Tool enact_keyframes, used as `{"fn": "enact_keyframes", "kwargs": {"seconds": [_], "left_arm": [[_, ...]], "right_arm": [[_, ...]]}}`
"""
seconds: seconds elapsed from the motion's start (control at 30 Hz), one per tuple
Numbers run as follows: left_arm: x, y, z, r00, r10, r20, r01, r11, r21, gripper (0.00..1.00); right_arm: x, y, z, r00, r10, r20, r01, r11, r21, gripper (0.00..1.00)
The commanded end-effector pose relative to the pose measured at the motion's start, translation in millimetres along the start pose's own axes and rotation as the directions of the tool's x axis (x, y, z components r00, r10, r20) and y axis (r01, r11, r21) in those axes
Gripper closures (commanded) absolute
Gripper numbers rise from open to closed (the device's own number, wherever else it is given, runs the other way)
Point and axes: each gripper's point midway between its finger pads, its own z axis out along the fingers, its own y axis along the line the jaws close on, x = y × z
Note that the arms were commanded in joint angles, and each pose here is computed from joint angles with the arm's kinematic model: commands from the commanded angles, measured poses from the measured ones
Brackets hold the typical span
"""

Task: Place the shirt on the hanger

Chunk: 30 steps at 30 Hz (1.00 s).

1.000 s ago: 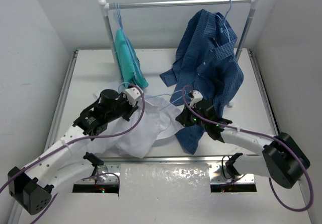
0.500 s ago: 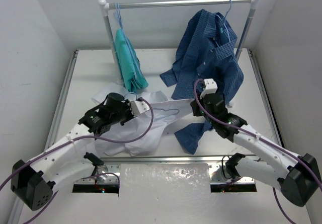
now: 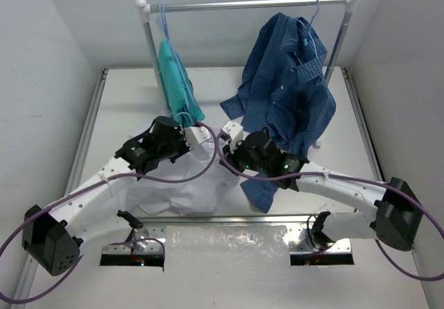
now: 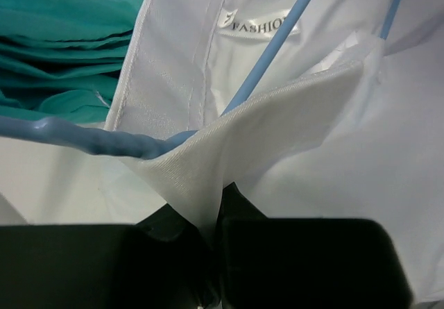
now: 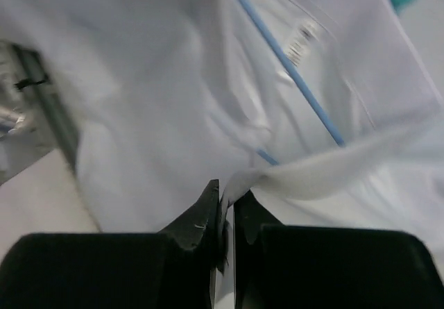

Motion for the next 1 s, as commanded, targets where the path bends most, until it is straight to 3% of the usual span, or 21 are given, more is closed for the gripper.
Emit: {"fn": "enact_keyframes", "kwargs": {"seconds": [0.0, 0.13, 0.23, 0.27, 0.3, 0.37, 0.4, 0.43, 0.47, 0.53, 0.6, 0.67, 0.7, 0.8, 0.97], "left_arm": [[-33.3, -12.2, -7.6, 0.991, 0.013, 0.131, -0.026, 0.995, 0.093, 1.00], [-39.9, -25.9, -15.9, 0.979, 0.045, 0.198, -0.076, 0.985, 0.155, 1.00], [-40.2, -34.7, -19.7, 0.966, 0.087, 0.245, -0.132, 0.975, 0.178, 1.00], [-41.0, -37.3, -20.0, 0.961, 0.097, 0.258, -0.148, 0.971, 0.188, 1.00], [-40.8, -40.3, -19.7, 0.959, 0.103, 0.266, -0.158, 0.967, 0.198, 1.00], [-42.4, -43.3, -18.3, 0.952, 0.119, 0.283, -0.183, 0.960, 0.210, 1.00], [-42.8, -43.2, -16.3, 0.951, 0.125, 0.283, -0.189, 0.959, 0.211, 1.00], [-44.3, -41.8, -14.1, 0.949, 0.133, 0.286, -0.196, 0.959, 0.206, 1.00], [-45.3, -41.0, -13.8, 0.948, 0.137, 0.288, -0.201, 0.958, 0.204, 1.00], [-48.9, -38.1, -13.9, 0.944, 0.145, 0.297, -0.208, 0.959, 0.192, 1.00], [-51.3, -36.4, -15.2, 0.942, 0.143, 0.304, -0.206, 0.961, 0.186, 1.00], [-55.9, -36.3, -18.6, 0.938, 0.133, 0.320, -0.200, 0.962, 0.188, 1.00], [-56.8, -37.5, -19.6, 0.936, 0.131, 0.325, -0.202, 0.960, 0.195, 1.00], [-60.2, -41.5, -25.6, 0.926, 0.128, 0.356, -0.211, 0.956, 0.204, 1.00], [-61.4, -47.2, -28.2, 0.913, 0.127, 0.387, -0.223, 0.951, 0.215, 1.00]], "right_arm": [[-51.4, 63.5, -5.6, 0.980, -0.087, 0.178, 0.142, 0.936, -0.324, 0.89], [-44.5, 61.0, -22.3, 0.973, -0.153, 0.175, 0.204, 0.923, -0.325, 0.43], [-66.8, 56.5, -52.0, 0.949, -0.178, 0.260, 0.252, 0.924, -0.288, 0.26], [-74.6, 57.2, -59.4, 0.943, -0.181, 0.278, 0.263, 0.920, -0.291, 0.25], [-86.9, 61.6, -70.1, 0.941, -0.186, 0.284, 0.273, 0.911, -0.310, 0.25], [-94.9, 73.1, -77.7, 0.936, -0.215, 0.277, 0.311, 0.874, -0.372, 0.36], [-97.1, 77.3, -77.4, 0.948, -0.219, 0.232, 0.299, 0.864, -0.405, 0.45], [-95.6, 79.5, -73.2, 0.944, -0.262, 0.201, 0.325, 0.842, -0.431, 0.70], [-98.8, 78.5, -75.5, 0.941, -0.272, 0.202, 0.335, 0.840, -0.426, 0.82], [-89.5, 65.9, -59.1, 0.943, -0.295, 0.153, 0.332, 0.851, -0.407, 0.94], [-78.7, 52.5, -45.2, 0.951, -0.289, 0.111, 0.309, 0.864, -0.398, 0.87], [-72.1, 36.9, -36.8, 0.965, -0.237, 0.111, 0.261, 0.874, -0.409, 0.65], [-72.4, 32.5, -33.4, 0.969, -0.214, 0.127, 0.248, 0.874, -0.417, 0.62], [-70.2, 25.4, -26.7, 0.968, -0.164, 0.188, 0.233, 0.866, -0.443, 0.59], [-65.6, 28.8, -5.3, 0.984, -0.106, 0.144, 0.165, 0.853, -0.494, 0.60]]}}
